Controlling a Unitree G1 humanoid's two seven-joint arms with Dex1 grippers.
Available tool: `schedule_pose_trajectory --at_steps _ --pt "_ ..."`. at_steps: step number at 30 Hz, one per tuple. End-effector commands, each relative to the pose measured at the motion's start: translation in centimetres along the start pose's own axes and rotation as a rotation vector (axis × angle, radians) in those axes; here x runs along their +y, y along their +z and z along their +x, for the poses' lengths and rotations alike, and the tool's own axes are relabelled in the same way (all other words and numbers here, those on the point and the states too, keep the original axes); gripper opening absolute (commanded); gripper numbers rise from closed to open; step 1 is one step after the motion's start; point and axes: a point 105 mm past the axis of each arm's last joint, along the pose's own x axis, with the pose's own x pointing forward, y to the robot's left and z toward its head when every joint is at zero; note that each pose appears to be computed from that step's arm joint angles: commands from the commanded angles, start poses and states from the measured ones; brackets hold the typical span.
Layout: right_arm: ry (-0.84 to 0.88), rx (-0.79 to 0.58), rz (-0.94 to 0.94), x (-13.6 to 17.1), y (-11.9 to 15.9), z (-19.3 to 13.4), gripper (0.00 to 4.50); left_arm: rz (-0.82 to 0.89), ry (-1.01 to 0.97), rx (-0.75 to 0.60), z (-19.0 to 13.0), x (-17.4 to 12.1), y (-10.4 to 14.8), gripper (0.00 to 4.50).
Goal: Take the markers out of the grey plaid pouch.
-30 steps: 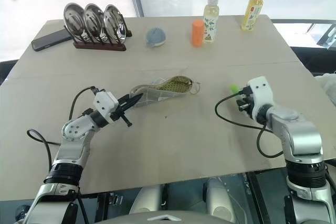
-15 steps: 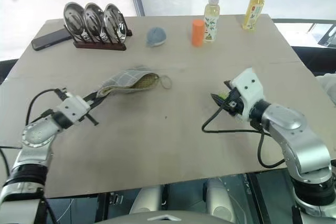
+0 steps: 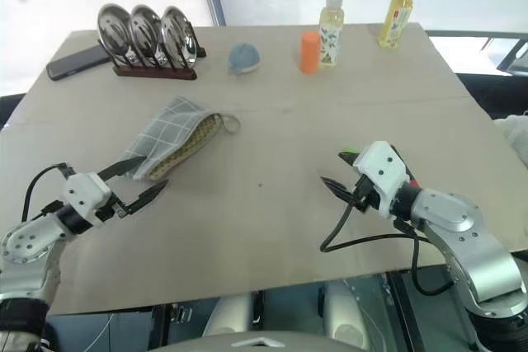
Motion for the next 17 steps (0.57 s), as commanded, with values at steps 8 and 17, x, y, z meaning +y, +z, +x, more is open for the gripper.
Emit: schedule_pose_trajectory --at_steps 8,17 --pt "-0.174 0.178 0.075 0.5 -5.8 -7.4 4.37 -0.310 -0.202 0.025 1.7 -7.3 2.0 3.22" --pt "-0.226 0.194 0.030 -0.7 -6.0 -8.8 4.37 -0.301 -0.168 0.081 0.7 -7.1 0.2 3.22"
